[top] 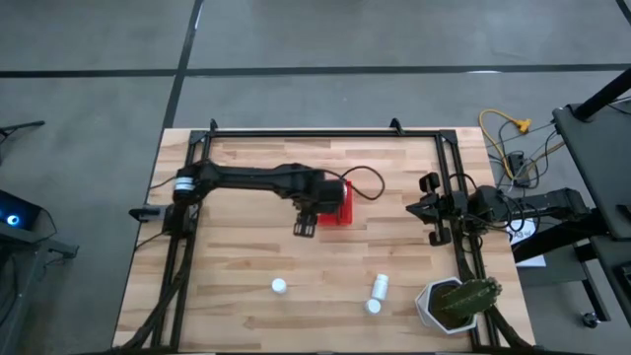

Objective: Pick and place pill bottles into a basket
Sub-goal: Put the top left white medicine bottle into the red bin

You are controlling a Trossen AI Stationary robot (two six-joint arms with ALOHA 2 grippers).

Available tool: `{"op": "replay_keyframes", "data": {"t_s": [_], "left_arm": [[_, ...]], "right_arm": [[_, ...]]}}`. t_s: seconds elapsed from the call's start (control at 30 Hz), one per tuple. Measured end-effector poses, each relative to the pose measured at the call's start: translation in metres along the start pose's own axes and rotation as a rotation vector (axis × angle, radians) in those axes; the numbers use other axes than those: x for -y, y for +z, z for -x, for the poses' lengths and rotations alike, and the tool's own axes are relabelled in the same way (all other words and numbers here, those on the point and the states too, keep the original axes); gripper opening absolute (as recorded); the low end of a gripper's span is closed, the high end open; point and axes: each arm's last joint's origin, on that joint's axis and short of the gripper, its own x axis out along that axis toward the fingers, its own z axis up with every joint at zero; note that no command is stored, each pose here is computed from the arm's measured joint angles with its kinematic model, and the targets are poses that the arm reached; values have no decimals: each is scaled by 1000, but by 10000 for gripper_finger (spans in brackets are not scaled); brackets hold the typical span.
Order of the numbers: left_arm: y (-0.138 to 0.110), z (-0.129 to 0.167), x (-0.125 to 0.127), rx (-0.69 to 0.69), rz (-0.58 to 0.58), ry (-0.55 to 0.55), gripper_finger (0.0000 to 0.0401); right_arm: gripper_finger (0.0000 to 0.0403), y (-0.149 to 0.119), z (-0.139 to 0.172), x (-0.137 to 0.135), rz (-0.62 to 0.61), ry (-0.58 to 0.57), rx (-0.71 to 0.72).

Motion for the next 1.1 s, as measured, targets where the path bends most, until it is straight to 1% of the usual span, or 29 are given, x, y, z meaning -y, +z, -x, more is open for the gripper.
{"op": "replay_keyframes", "data": {"t_s": [0.17, 0.27, 0.33, 0.53, 0.77, 0.97, 1.1], "left_arm": [[21, -5, -4, 19, -51, 4, 158], [29, -9, -7, 16, -70, 3, 158], [33, -10, -11, 19, -70, 6, 158], [37, -11, -24, 31, -65, 18, 158], [42, -26, -27, 6, -107, 12, 158], [49, -47, -33, -40, -103, 0, 158], [54, -57, -38, -29, -116, 3, 158]], "right_arm": [[9, 0, 0, 0, 0, -1, 0], [9, -1, 0, 0, 14, 2, -15], [9, -3, 0, 0, 31, 3, -34], [9, -6, 0, 0, 27, 4, -58], [9, -6, 0, 0, 26, 2, -59], [9, -6, 0, 0, 25, 2, -60], [9, -6, 0, 0, 24, 1, -59]]}}
